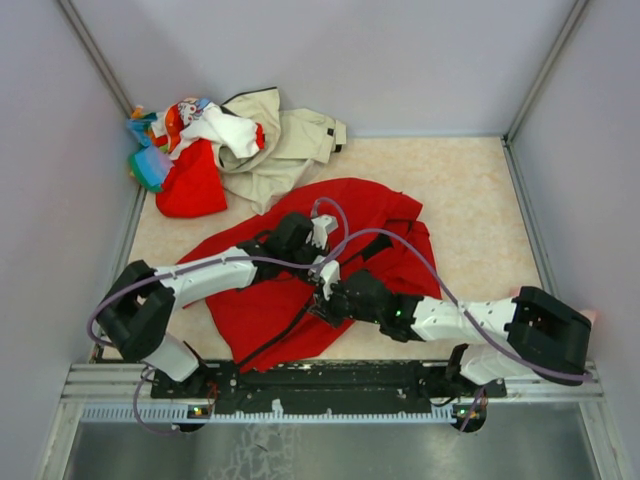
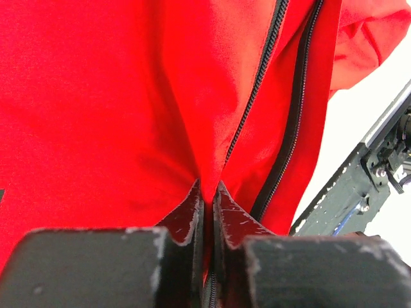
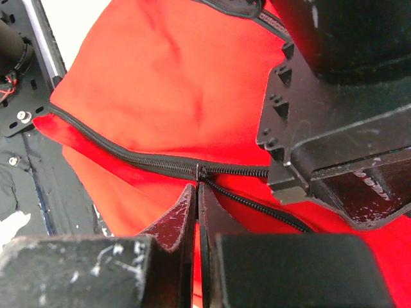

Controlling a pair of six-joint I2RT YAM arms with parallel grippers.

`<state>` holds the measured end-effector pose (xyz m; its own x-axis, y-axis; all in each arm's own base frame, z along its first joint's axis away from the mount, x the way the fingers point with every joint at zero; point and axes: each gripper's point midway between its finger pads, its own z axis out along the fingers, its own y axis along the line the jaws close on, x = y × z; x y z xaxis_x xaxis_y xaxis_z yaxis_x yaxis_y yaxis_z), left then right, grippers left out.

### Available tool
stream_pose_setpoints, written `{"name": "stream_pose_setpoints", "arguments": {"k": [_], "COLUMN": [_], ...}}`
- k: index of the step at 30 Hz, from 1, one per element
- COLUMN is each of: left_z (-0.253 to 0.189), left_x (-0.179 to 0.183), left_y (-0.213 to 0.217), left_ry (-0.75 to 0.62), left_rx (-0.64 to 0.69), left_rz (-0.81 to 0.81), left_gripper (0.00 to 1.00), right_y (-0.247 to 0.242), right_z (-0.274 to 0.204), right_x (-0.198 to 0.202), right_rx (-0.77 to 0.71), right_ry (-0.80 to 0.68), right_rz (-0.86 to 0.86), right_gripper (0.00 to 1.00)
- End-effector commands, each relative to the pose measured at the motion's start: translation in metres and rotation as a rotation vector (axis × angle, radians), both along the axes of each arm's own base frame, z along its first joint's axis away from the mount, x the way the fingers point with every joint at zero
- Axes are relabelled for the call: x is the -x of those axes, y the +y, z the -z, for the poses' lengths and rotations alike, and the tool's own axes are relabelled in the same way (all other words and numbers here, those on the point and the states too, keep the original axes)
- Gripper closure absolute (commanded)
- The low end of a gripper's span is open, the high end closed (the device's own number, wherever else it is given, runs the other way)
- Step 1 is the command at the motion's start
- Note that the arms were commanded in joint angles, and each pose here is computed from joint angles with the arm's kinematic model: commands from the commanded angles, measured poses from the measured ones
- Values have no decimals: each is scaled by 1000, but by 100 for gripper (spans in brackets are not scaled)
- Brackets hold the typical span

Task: Zip up the jacket
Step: Adjust the zipper on the jacket, then zip the zipper on the jacket.

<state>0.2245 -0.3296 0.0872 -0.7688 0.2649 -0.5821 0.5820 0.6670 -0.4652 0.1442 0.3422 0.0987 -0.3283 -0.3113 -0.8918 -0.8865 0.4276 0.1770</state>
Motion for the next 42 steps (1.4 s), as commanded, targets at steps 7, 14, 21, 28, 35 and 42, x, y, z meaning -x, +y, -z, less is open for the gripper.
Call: {"name": "stream_pose_setpoints", "arguments": {"k": [7, 14, 21, 28, 35, 42], "left_z": [-62, -90, -99, -111, -95, -92], "left_x": [-24, 6, 38, 51, 54, 53], "left_y": [35, 79, 89, 74, 66, 66], "left_ry": [-212, -266, -262, -239, -174, -174], "left_rx": [65, 136, 202, 285, 242, 224], "left_rz": [-201, -282, -204, -114, -71, -65], "left_gripper": [51, 37, 34, 35, 47, 73], "right_y": [-4, -15, -21, -8, -3, -1], "right_z": [-45, -78, -121, -133, -142, -149], "right_x": [-15, -23, -28, -27, -27, -31], "right_rx": [-69, -114, -186, -206, -231, -220], "right_ry": [-106, -168, -217, -220, -228, -255], "right_rz": [88, 139, 180, 144, 129, 132], "right_gripper": [100, 100, 100, 100, 100, 100]}}
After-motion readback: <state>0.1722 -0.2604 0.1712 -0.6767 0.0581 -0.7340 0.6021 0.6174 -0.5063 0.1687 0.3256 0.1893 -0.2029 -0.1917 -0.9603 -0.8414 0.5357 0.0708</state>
